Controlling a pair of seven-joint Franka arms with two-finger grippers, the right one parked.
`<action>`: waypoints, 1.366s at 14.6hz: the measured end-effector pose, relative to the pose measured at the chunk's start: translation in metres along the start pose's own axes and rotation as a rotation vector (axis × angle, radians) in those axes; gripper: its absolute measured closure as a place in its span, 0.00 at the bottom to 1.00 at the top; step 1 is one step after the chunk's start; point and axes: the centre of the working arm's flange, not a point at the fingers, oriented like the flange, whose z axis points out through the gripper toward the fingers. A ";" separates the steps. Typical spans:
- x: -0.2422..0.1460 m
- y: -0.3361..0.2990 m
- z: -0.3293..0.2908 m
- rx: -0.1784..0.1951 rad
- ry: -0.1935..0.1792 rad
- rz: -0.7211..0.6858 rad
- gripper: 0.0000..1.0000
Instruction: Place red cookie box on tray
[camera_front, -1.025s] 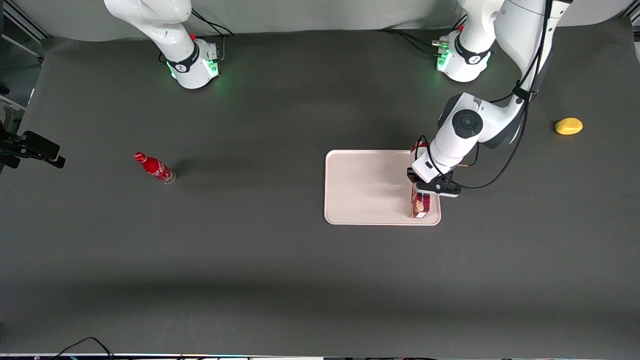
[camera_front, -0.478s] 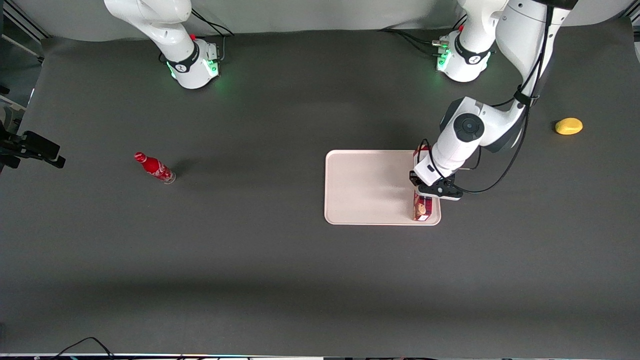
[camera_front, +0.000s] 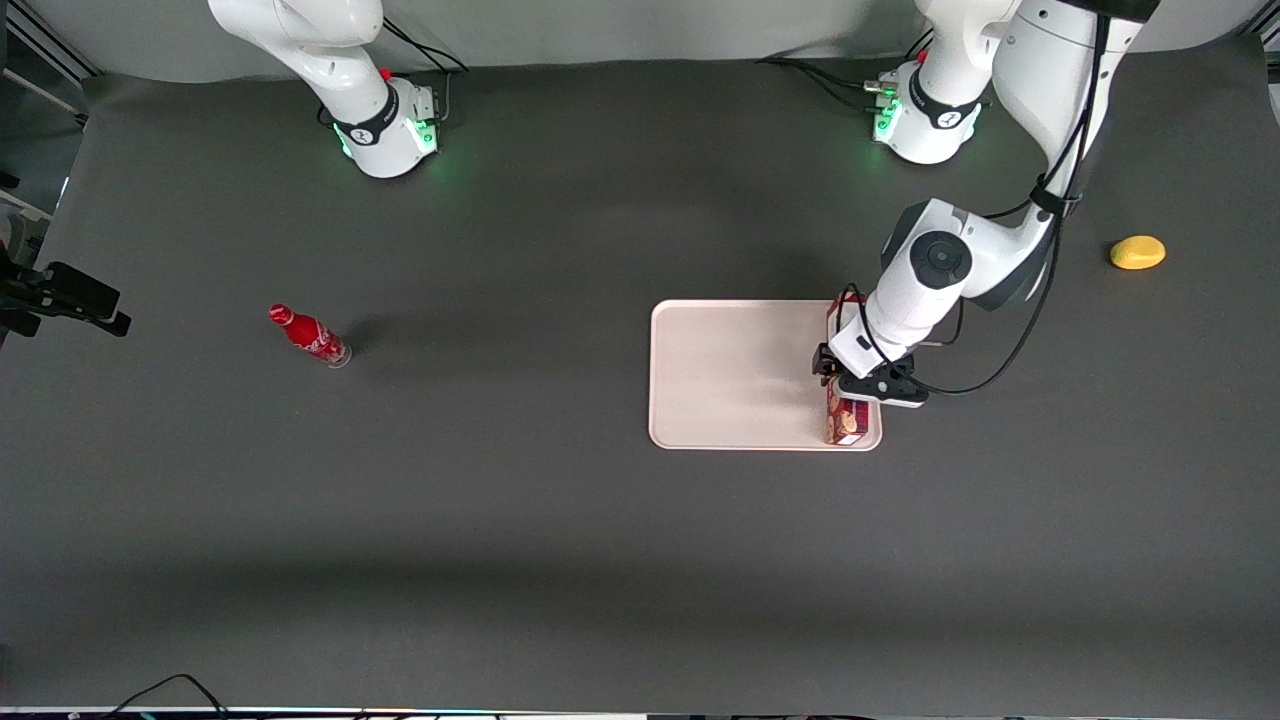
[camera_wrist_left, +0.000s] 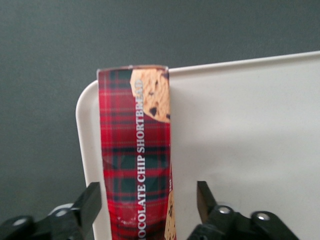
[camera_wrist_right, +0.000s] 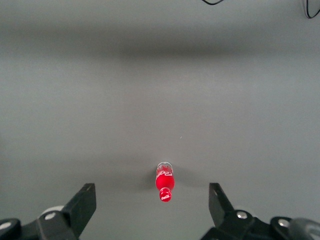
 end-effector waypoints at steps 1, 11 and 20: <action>0.004 0.000 -0.002 0.000 0.005 -0.001 0.05; 0.083 0.005 -0.226 0.171 -0.055 -0.051 0.00; 0.072 -0.132 -0.407 0.093 -0.107 -0.063 0.00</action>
